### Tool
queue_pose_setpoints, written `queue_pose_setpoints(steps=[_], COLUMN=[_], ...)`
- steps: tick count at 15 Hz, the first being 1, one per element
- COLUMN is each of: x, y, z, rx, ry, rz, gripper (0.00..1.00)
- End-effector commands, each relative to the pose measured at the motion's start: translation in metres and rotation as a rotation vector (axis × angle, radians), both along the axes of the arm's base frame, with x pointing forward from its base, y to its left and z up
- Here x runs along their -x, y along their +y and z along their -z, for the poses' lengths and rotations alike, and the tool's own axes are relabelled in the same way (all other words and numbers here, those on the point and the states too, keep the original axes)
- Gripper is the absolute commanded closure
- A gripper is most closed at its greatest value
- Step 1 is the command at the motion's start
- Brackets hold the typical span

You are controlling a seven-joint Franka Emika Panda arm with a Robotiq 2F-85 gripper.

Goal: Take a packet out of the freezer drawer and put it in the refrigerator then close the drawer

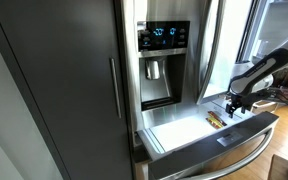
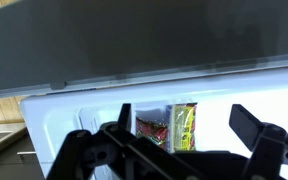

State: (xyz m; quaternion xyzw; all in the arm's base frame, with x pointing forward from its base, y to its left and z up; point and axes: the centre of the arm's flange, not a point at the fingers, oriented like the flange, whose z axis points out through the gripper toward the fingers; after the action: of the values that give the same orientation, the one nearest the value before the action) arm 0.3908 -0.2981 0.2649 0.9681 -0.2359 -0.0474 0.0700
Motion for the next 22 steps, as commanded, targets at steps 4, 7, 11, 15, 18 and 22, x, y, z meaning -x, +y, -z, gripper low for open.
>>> queue_pose_setpoints(steps=[4, 7, 11, 15, 18, 22], x=[-0.047, -0.066, -0.081, -0.087, -0.087, -0.088], y=[-0.008, -0.020, -0.039, -0.057, -0.068, -0.076], z=[0.028, 0.049, 0.075, 0.104, 0.122, 0.144], rx=[0.030, 0.066, 0.071, 0.071, 0.042, -0.002], ry=[-0.001, -0.007, 0.000, 0.030, 0.034, 0.021], rz=[-0.094, -0.109, -0.123, -0.131, -0.141, -0.158], gripper=[0.00, 0.00, 0.00, 0.00, 0.00, 0.00])
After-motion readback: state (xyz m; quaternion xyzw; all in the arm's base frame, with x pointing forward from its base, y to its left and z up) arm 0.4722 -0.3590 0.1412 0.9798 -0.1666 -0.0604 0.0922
